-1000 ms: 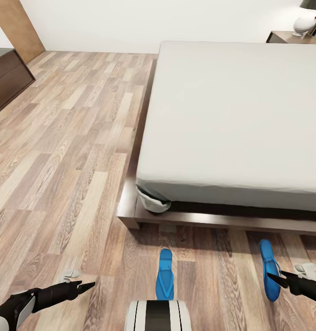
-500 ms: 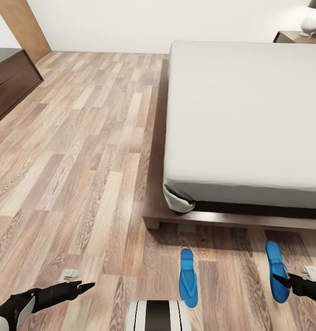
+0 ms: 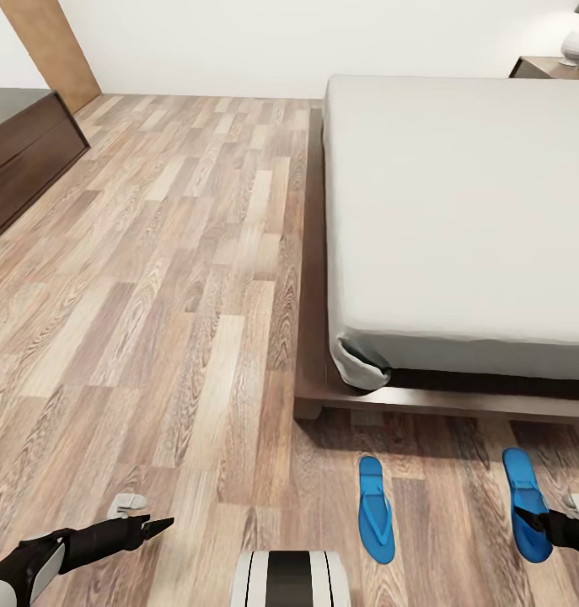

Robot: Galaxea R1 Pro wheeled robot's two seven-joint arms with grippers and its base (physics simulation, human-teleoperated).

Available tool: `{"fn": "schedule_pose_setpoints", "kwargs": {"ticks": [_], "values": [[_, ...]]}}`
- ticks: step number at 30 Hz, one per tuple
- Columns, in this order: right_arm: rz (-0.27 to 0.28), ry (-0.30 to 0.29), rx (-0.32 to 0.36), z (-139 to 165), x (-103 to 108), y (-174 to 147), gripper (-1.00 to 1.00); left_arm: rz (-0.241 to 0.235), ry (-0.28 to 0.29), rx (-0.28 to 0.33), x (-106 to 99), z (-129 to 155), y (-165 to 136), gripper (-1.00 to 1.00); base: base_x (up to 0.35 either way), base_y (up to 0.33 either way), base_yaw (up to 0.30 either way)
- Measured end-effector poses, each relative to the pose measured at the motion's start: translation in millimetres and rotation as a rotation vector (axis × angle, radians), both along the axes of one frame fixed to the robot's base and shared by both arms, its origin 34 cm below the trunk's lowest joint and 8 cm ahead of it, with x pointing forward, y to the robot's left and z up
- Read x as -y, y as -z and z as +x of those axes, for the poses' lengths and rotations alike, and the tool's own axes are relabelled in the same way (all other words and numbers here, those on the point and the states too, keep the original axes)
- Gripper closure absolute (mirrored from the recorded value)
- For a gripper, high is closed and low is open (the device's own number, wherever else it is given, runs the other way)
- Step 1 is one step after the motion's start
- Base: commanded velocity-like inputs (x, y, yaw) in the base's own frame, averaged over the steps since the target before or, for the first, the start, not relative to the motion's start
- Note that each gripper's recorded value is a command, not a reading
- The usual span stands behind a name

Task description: In the bedroom, move the book from the bed onto either nightstand, and place the two sandals side by side next to the bed.

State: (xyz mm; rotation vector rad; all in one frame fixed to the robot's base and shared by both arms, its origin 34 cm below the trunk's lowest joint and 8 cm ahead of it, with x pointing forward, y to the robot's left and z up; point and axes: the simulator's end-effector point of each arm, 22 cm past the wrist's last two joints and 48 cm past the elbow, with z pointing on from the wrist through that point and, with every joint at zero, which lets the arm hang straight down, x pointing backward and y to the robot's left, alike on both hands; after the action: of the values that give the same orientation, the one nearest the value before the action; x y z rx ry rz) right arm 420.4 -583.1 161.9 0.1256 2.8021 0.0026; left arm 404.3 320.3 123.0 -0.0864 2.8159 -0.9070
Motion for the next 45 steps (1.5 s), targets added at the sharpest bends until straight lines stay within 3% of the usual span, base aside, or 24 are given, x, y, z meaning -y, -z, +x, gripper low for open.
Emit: {"fn": "schedule_pose_setpoints", "kwargs": {"ticks": [2,4,7,14,36,41,45], "values": [[-0.05,0.018,-0.005,-1.1,11.7,0.0,1.0,0.0,0.0,0.0,0.4,0.1,0.1,-1.0,0.0,0.009,0.0],[-0.138,0.048,-0.013,-3.6,31.7,-1.5,1.0,-0.005,0.0,0.001,3.9,0.1,0.5,-1.0,0.0,0.003,0.0],[-0.203,0.07,-0.019,-5.9,46.3,-3.6,1.0,-0.01,0.001,0.001,8.1,-0.2,0.9,-1.0,0.0,0.001,0.0],[-0.214,0.075,-0.024,-7.9,48.7,-3.5,1.0,-0.012,0.0,0.0,9.2,-0.5,1.2,-1.0,0.0,0.03,0.0],[-0.217,0.095,-0.057,-24.3,48.1,1.9,1.0,-0.027,0.0,-0.001,19.9,-0.7,2.1,-1.0,0.0,0.274,0.0],[-0.312,0.127,-0.069,-29.3,69.0,-3.3,1.0,-0.027,0.0,-0.001,20.0,-0.7,2.1,-1.0,0.0,0.019,0.0],[-0.327,0.134,-0.072,-30.6,68.6,-1.7,1.0,-0.026,0.0,-0.001,20.0,-0.7,2.1,-1.0,0.0,0.002,0.0]]}}
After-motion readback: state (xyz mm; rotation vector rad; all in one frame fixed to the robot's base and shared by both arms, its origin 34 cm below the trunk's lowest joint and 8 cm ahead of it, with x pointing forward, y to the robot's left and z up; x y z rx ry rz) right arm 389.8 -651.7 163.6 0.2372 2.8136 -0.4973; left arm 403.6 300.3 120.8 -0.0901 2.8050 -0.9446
